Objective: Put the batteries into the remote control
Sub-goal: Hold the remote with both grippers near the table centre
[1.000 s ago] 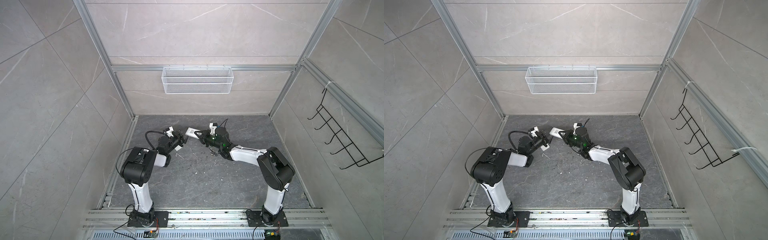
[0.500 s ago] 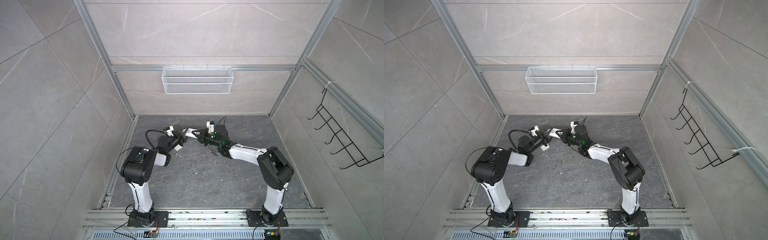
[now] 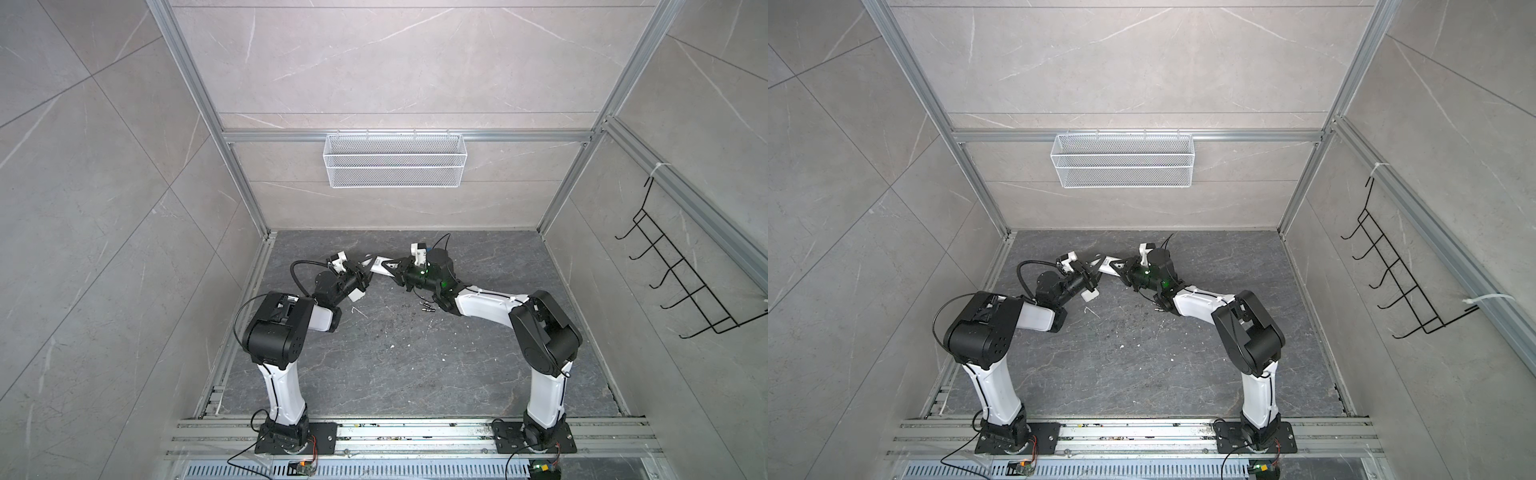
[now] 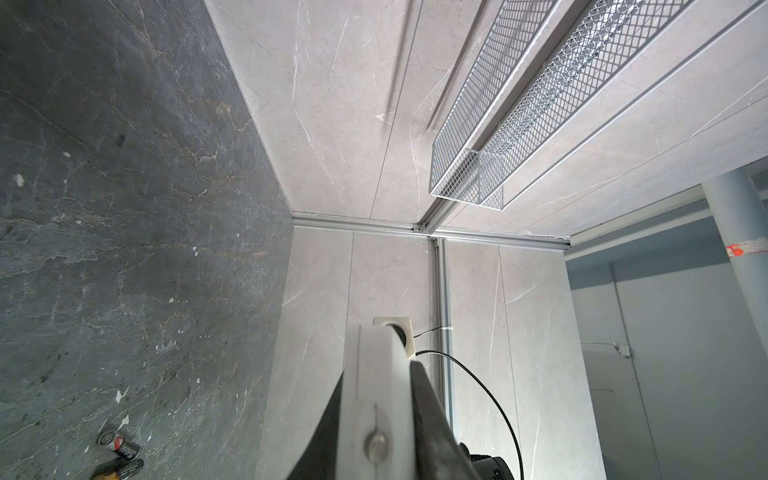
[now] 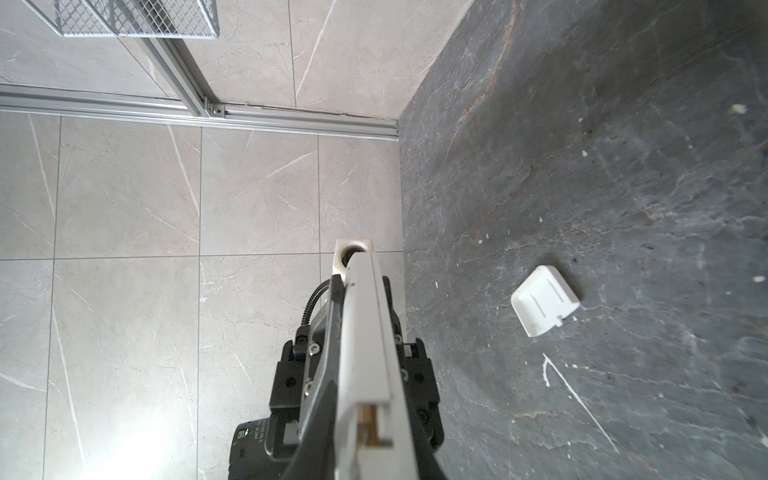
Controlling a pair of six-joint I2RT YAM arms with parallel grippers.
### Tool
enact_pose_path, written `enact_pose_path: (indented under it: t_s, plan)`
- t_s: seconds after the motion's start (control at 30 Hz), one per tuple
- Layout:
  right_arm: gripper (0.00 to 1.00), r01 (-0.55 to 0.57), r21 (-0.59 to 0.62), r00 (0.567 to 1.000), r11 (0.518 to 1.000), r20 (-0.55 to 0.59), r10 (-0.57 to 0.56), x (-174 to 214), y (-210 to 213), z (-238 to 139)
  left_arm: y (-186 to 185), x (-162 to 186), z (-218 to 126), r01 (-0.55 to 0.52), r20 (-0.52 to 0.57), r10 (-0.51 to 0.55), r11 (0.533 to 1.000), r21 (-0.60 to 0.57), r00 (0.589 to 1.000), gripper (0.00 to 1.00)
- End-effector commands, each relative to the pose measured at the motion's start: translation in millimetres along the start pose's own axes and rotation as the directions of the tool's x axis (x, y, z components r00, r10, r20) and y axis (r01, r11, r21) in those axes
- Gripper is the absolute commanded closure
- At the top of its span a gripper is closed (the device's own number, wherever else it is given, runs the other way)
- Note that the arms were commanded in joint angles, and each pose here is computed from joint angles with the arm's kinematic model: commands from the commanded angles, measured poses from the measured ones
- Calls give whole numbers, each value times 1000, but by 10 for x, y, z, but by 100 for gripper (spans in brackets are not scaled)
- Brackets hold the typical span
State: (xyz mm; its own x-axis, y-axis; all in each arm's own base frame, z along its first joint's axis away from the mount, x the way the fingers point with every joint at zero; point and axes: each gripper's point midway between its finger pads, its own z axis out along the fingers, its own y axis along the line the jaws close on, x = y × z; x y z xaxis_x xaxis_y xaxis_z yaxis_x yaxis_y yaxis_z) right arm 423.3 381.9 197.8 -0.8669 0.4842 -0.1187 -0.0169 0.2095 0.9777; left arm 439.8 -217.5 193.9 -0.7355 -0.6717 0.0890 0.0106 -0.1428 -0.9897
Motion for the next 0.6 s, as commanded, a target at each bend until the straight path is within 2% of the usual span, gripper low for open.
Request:
enact_pose_path:
  t_s: [0.0, 0.07, 0.13, 0.3, 0.57]
  plan:
    - [89, 17, 7, 1000, 1000, -19, -17, 15, -14, 56, -142, 62, 31, -80, -36, 82, 996, 48, 996, 82]
    - [89, 22, 9, 1000, 1000, -18, -22, 13, -7, 55, -159, 60, 23, -82, -33, 84, 995, 51, 996, 68]
    - [89, 21, 9, 1000, 1000, -17, -21, 10, -2, 57, -164, 65, 28, -82, -35, 84, 995, 52, 996, 62]
    - [89, 22, 11, 1000, 1000, -16, -22, -2, -9, 71, -141, 75, 36, -80, -43, 82, 996, 48, 996, 63]
    - [89, 13, 16, 1000, 1000, -14, -13, -13, -43, 111, -130, 113, 20, -77, -53, 79, 996, 44, 995, 77]
